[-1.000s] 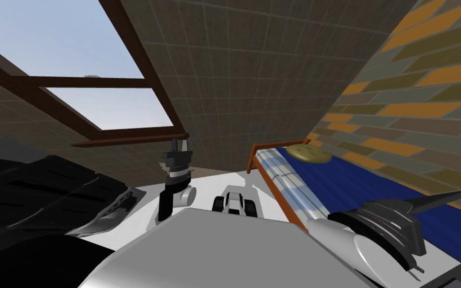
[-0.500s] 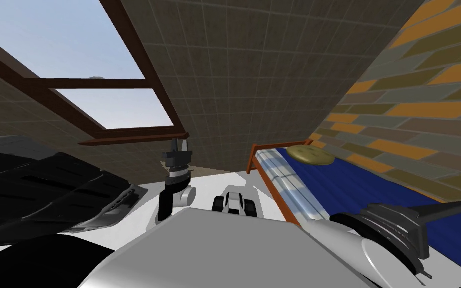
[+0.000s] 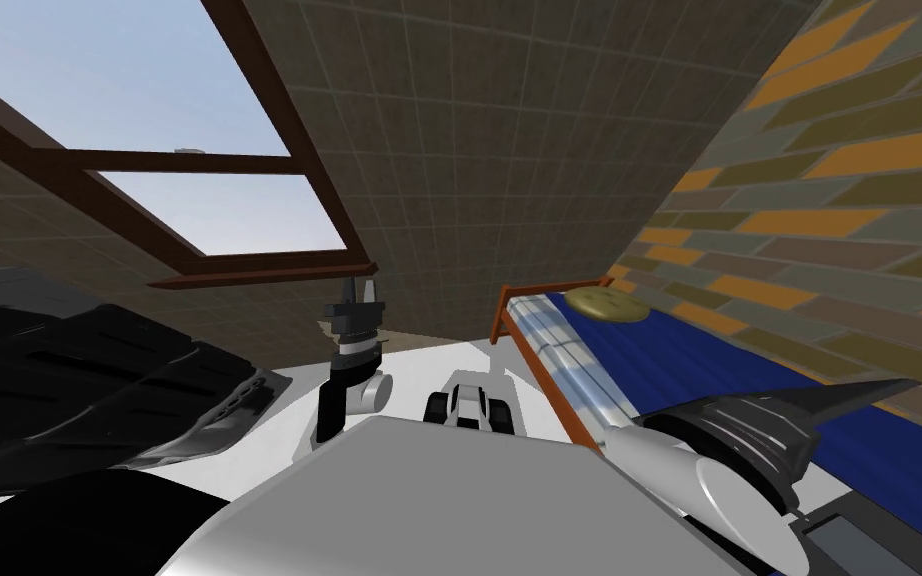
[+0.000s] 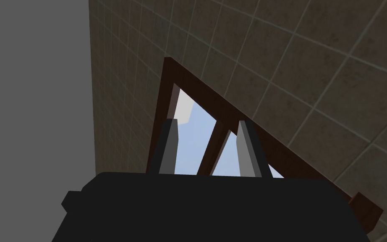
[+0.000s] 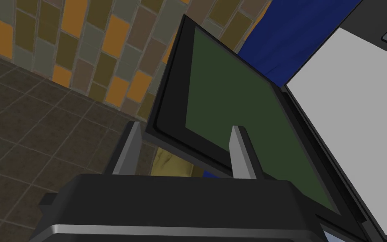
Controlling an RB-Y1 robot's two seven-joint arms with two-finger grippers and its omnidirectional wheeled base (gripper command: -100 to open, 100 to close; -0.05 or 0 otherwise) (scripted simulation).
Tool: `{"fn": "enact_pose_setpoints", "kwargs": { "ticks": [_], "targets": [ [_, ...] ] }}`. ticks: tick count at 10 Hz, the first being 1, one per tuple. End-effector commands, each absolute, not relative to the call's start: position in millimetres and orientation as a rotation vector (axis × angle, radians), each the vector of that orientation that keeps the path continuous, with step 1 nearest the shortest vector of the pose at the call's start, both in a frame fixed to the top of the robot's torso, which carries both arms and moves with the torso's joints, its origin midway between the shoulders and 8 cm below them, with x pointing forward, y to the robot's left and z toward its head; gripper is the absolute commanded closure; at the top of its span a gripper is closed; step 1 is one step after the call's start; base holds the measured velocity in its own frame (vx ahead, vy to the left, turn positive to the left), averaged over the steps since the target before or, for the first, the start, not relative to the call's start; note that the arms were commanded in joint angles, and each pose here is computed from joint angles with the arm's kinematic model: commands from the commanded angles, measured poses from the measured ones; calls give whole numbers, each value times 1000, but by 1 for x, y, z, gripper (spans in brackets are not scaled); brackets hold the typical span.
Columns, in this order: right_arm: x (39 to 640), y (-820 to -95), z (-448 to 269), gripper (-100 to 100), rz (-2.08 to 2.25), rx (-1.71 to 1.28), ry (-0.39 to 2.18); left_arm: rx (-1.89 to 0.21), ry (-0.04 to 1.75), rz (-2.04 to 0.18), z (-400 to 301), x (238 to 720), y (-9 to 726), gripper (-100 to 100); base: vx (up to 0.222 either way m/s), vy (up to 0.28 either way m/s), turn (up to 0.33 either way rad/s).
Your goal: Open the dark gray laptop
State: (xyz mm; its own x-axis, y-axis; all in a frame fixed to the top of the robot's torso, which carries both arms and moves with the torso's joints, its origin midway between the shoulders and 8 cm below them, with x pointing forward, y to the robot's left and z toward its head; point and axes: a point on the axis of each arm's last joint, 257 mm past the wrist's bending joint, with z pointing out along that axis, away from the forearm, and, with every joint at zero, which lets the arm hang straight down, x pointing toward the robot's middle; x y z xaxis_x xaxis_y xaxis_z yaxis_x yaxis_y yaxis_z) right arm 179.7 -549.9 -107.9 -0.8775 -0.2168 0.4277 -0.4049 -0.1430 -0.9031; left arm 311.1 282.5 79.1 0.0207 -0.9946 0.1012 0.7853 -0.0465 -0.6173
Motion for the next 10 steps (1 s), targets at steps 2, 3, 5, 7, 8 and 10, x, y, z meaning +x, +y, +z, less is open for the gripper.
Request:
{"fn": "enact_pose_setpoints", "kwargs": {
  "ticks": [2, 3, 5, 7, 8, 10],
  "targets": [
    [192, -546, -114, 100, 2221, 647, -2049, -606, 442, -1519, 79, 311, 283, 0, -90, -29, -60],
    [198, -544, -115, 100, 2245, 620, -2080, -606, 442, -1519, 79, 311, 283, 0, -66, -13, -58],
    [204, -541, -117, 100, 2269, 592, -2112, -606, 442, -1519, 79, 311, 283, 0, -80, -17, -52],
    [216, -537, -119, 100, 2314, 539, -2173, -606, 442, -1519, 79, 311, 283, 0, -68, -16, -51],
    [211, -538, -120, 100, 2296, 555, -2148, -606, 442, -1519, 79, 311, 283, 0, -38, -5, -7],
    [221, -537, -125, 100, 2329, 528, -2187, -606, 442, -1519, 79, 311, 283, 0, -32, 6, -84]
  ]
}}
